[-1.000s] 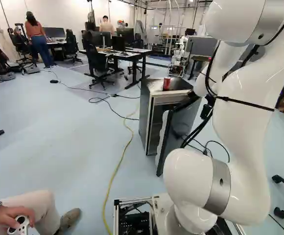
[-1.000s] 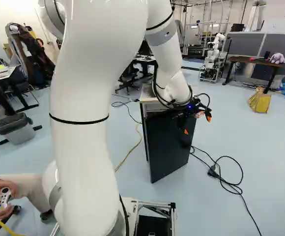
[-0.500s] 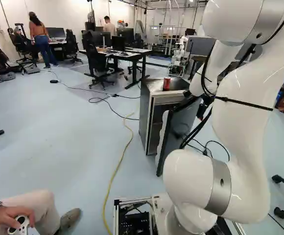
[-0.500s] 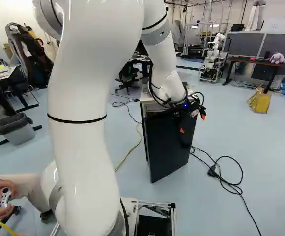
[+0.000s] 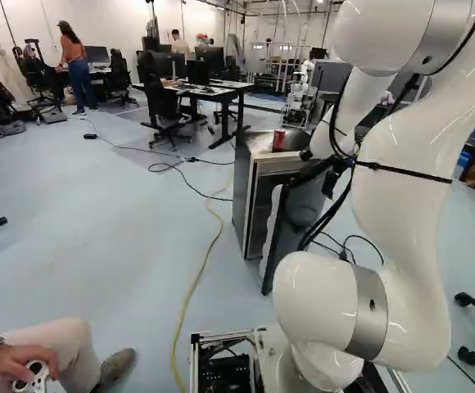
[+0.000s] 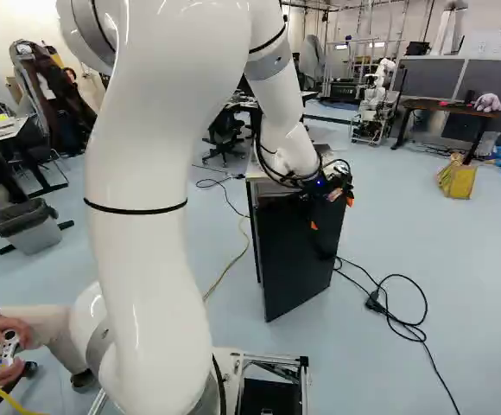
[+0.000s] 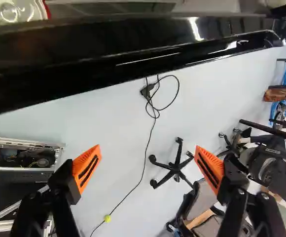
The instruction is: Grab a drink from the fridge
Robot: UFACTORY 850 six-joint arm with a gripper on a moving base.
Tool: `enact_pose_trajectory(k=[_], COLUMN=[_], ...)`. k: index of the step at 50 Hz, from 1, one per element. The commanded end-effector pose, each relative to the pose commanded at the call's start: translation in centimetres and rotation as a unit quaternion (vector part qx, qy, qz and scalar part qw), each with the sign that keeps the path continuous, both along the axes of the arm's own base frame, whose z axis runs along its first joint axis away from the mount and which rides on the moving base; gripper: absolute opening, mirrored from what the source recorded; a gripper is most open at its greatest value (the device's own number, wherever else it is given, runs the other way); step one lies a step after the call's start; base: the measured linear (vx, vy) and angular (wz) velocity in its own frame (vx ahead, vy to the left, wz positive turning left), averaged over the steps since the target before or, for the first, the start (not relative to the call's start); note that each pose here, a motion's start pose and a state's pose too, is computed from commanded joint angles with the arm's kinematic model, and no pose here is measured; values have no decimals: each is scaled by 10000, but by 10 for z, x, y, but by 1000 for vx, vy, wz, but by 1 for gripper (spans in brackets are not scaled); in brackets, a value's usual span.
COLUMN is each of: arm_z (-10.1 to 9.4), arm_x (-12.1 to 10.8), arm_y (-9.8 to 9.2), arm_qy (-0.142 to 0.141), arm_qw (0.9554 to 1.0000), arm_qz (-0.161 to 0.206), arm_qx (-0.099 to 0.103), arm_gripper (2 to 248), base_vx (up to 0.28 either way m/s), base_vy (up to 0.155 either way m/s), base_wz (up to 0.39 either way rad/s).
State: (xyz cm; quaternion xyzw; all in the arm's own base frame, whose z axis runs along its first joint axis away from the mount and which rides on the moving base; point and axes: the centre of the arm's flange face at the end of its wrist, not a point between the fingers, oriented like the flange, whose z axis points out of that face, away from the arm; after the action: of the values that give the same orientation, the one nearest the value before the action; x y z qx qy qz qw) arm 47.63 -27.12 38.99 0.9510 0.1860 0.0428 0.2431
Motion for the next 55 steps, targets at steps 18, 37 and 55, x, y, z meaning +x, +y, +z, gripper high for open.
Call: enact_pose_trajectory(k=[18, 37, 55], arm_z=[0, 0, -1], arm_x=[13, 28, 41], arm_y=[14, 26, 36], arm_qy=[-16, -39, -64], arm_qw=[9999, 9995, 9990], arm_qz=[165, 320, 447], arm_qx=[-8, -18, -29], arm_gripper=[247, 247, 247], base_vx=[0, 0, 0], base_vy=[0, 0, 0], base_wz=[0, 0, 0])
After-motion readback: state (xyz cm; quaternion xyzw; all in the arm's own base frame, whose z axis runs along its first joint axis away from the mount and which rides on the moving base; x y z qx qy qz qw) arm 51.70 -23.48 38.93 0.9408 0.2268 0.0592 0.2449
